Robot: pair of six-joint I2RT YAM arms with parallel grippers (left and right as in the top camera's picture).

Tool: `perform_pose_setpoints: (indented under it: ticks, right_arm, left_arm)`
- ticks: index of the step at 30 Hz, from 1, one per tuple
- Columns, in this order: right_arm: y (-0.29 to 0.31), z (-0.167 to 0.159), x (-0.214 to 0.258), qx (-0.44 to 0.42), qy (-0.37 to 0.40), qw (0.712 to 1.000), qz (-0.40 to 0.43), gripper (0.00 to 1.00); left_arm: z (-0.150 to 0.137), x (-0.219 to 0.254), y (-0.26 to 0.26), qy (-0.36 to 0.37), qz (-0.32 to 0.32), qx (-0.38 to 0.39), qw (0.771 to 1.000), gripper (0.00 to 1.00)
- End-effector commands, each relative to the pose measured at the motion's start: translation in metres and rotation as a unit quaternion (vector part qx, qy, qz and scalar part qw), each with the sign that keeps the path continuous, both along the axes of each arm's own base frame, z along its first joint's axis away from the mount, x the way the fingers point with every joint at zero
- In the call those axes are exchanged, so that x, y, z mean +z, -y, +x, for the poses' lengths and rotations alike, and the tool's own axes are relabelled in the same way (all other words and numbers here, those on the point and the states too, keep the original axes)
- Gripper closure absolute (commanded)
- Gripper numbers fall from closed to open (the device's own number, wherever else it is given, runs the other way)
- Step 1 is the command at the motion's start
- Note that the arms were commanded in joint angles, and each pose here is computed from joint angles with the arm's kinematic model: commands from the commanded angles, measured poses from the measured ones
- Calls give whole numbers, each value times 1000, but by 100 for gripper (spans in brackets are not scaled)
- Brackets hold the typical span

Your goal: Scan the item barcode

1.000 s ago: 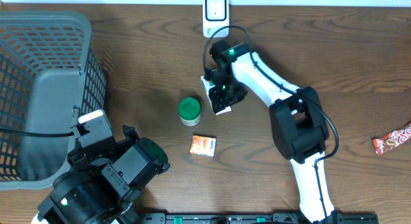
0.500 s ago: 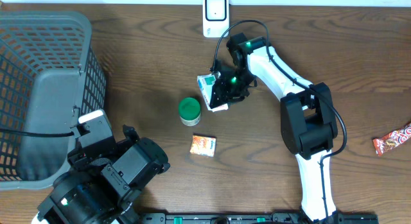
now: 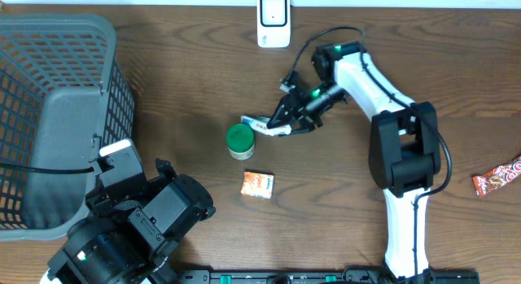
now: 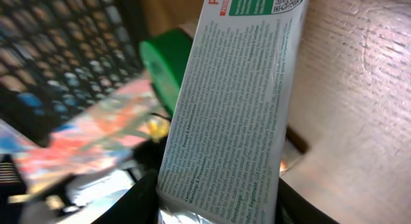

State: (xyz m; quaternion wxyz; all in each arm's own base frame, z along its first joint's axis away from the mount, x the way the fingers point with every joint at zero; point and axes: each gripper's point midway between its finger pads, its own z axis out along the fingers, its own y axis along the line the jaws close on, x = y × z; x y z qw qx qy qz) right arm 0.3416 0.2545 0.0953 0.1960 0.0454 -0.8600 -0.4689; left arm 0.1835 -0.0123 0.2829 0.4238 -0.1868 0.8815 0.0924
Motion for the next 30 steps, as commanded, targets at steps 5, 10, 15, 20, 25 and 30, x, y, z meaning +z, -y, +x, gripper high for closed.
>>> perform_pose_setpoints:
  ticks: [5, 10, 15, 20, 25, 30]
  right_arm:
    - [14, 22, 25, -109, -109, 988, 2, 52]
    - [25, 30, 23, -147, -148, 978, -19, 49]
    - [30, 41, 21, -168, -150, 974, -19, 47]
    - [37, 42, 2, -162, -113, 978, -71, 41]
    - [65, 45, -38, -116, -5, 973, -197, 5]
    - [52, 42, -43, -11, 109, 980, -163, 1]
  left_arm:
    - [0, 0, -2, 3, 2, 5, 1000, 15]
    - [0, 0, -2, 3, 2, 5, 1000, 15]
    - [0, 0, -2, 3, 1, 5, 1000, 15]
    - [0, 0, -2, 3, 1, 5, 1000, 15]
    - [0, 0, -2, 3, 1, 5, 1000, 15]
    - [0, 0, -2, 3, 2, 5, 1000, 15]
